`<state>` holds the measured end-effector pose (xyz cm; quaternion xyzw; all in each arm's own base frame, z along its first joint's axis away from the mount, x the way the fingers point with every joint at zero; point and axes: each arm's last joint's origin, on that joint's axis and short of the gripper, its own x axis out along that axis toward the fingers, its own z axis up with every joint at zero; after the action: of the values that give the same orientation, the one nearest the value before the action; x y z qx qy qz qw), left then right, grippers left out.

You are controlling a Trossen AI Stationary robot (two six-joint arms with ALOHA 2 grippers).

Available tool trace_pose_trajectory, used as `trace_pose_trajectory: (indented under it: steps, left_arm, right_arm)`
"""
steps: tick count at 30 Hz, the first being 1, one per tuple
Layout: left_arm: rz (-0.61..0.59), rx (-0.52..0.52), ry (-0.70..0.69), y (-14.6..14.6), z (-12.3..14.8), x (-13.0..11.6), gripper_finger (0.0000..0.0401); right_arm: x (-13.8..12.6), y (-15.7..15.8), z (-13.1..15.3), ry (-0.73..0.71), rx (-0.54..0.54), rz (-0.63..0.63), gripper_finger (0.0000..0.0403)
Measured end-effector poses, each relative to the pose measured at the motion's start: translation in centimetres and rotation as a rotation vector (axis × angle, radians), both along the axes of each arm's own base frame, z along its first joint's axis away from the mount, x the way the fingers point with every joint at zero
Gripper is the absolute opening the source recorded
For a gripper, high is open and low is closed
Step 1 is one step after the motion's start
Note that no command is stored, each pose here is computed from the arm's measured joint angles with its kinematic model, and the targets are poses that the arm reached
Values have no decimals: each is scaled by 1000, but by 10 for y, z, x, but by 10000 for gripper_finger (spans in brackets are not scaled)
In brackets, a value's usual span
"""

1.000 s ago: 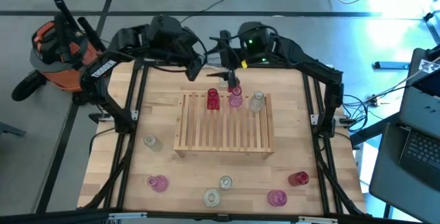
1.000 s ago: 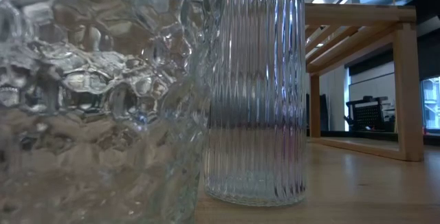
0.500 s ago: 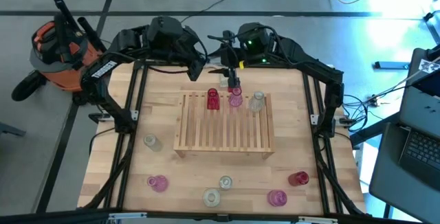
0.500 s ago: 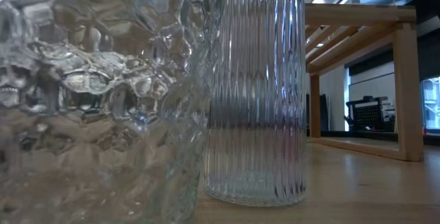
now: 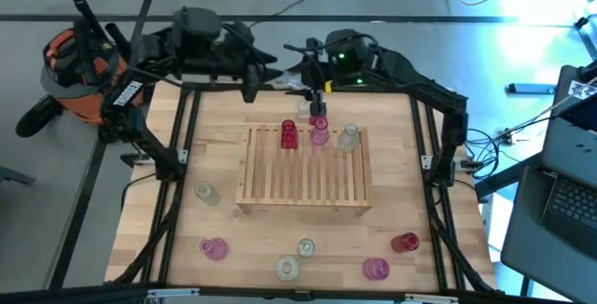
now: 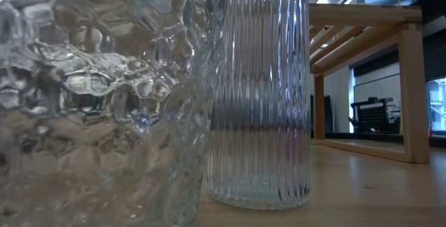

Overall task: Sort vases onto shelf
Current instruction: Put the transparent vase on the shelf aligned with the other transparent vase

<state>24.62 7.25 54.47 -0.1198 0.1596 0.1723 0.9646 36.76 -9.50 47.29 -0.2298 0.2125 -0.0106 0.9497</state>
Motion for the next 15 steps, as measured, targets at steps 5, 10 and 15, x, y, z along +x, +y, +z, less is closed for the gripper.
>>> trace_pose_trajectory:
  steps: [5, 10, 15]
  left_arm:
    - [100, 46, -66, 3, 13, -21, 218]
    - [244, 160, -64, 9, 23, -45, 212]
    - [298, 189, -45, 18, 24, -54, 212]
  right_arm:
    - [-27, 6, 28, -102, -8, -27, 180]
    - [-51, 14, 51, -197, 52, -22, 180]
    - [-68, 32, 55, -206, 117, 3, 180]
